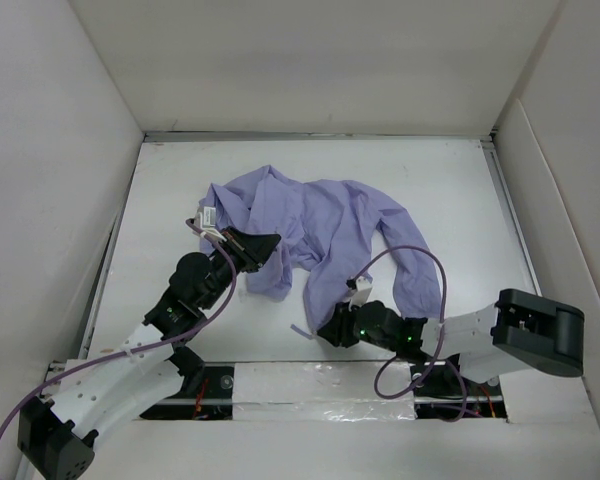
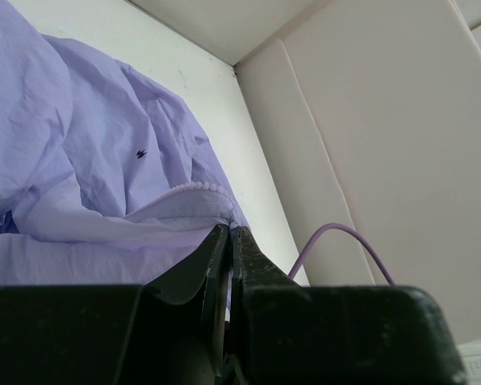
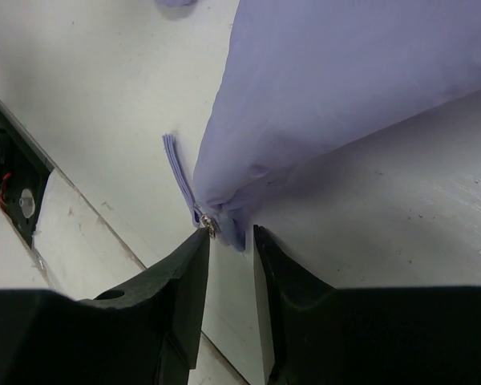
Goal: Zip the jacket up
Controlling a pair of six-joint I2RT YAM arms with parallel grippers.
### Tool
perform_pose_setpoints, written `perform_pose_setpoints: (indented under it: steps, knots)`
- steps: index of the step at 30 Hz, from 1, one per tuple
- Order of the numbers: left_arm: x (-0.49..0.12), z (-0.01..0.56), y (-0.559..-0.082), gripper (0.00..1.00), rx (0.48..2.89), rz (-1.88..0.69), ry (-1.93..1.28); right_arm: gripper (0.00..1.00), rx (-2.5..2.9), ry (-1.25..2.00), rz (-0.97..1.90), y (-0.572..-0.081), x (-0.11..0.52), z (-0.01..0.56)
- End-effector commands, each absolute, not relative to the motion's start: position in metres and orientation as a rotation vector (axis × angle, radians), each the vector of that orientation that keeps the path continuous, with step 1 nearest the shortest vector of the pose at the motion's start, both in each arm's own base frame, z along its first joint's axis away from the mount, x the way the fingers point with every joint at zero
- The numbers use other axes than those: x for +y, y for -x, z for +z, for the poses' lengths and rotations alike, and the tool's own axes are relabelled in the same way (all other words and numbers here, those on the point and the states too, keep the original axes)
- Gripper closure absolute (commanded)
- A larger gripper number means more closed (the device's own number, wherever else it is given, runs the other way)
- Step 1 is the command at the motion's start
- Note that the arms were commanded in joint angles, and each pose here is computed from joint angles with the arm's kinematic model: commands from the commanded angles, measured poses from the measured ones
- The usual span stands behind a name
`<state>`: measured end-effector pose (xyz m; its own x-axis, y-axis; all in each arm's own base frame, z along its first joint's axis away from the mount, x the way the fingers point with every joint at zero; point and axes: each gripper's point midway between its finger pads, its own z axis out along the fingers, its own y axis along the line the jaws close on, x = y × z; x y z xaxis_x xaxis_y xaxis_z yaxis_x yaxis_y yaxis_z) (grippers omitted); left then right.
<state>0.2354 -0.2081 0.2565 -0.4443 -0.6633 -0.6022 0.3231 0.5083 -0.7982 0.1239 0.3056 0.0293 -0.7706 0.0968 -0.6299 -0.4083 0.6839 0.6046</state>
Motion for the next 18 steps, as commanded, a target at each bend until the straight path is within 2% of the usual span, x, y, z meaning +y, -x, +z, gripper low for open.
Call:
perform_pose_setpoints:
  steps: [1,6,11,18]
  knots:
    - [-0.208,0.283,-0.235,1.00,1.611,-1.185,0.262,0.66,2.187,0.201,1.060,-0.133,0.314,0.042]
    - [-0.209,0.282,-0.234,1.00,1.612,-1.193,0.258,0.71,2.187,0.193,1.068,-0.135,0.316,0.039]
    - [-0.208,0.281,-0.233,1.00,1.609,-1.199,0.266,0.90,2.168,0.176,1.086,-0.136,0.316,0.042]
    - [-0.207,0.284,-0.234,1.00,1.601,-1.204,0.285,1.00,1.982,0.199,1.226,-0.140,0.331,0.114]
